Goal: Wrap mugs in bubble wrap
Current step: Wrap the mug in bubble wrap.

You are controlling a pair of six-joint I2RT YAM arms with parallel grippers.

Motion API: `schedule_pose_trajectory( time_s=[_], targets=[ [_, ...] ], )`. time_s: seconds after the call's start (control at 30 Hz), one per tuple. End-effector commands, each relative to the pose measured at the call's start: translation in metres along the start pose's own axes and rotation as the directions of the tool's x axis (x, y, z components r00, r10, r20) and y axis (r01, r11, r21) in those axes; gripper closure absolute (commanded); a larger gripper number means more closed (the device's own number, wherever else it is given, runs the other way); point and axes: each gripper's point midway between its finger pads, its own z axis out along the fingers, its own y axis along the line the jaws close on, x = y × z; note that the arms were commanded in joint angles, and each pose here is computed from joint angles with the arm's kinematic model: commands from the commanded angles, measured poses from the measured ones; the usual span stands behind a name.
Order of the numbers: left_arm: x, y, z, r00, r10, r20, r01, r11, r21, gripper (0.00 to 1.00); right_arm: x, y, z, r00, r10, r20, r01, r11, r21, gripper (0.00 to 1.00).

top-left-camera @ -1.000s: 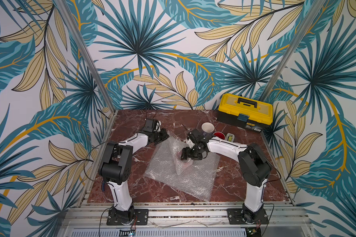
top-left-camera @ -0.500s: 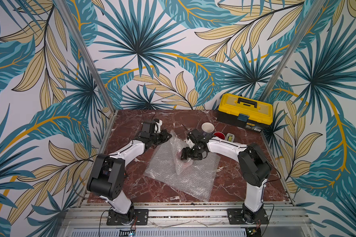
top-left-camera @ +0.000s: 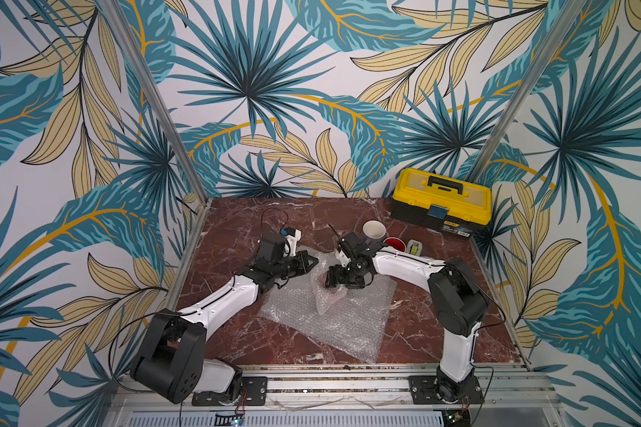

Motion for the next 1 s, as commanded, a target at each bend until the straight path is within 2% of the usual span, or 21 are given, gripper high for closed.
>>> schedule_pose_trajectory(
  time_s=[0.0, 0.3, 0.73, 0.83, 0.97],
  targets=[
    [0.019, -0.004, 0.004, 0.999, 0.027, -0.027, -0.027, 1.000, 0.014, 1.00, 0.006, -0.016, 0.008, 0.999, 0.032, -0.003, -0.032, 0.998, 0.059, 0.17],
    [0.053, 0.007, 0.014, 0.993, 0.040, -0.108, -0.042, 0.999, -0.009, 1.00, -0.004, -0.004, -0.023, 0.996, 0.014, 0.086, -0.017, 1.000, 0.026, 0.15],
    [0.087, 0.027, 0.031, 0.977, 0.037, -0.211, -0.048, 0.998, -0.046, 1.00, -0.010, -0.014, -0.085, 0.972, -0.036, 0.231, 0.008, 0.993, 0.120, 0.15],
    [0.090, 0.030, 0.033, 0.974, 0.033, -0.222, -0.046, 0.997, -0.054, 1.00, -0.014, 0.002, -0.094, 0.962, -0.043, 0.271, 0.034, 0.999, 0.036, 0.14],
    [0.092, 0.032, 0.035, 0.973, 0.031, -0.229, -0.045, 0.997, -0.055, 1.00, -0.013, 0.027, -0.088, 0.968, -0.041, 0.249, 0.068, 0.993, -0.100, 0.10]
  ],
)
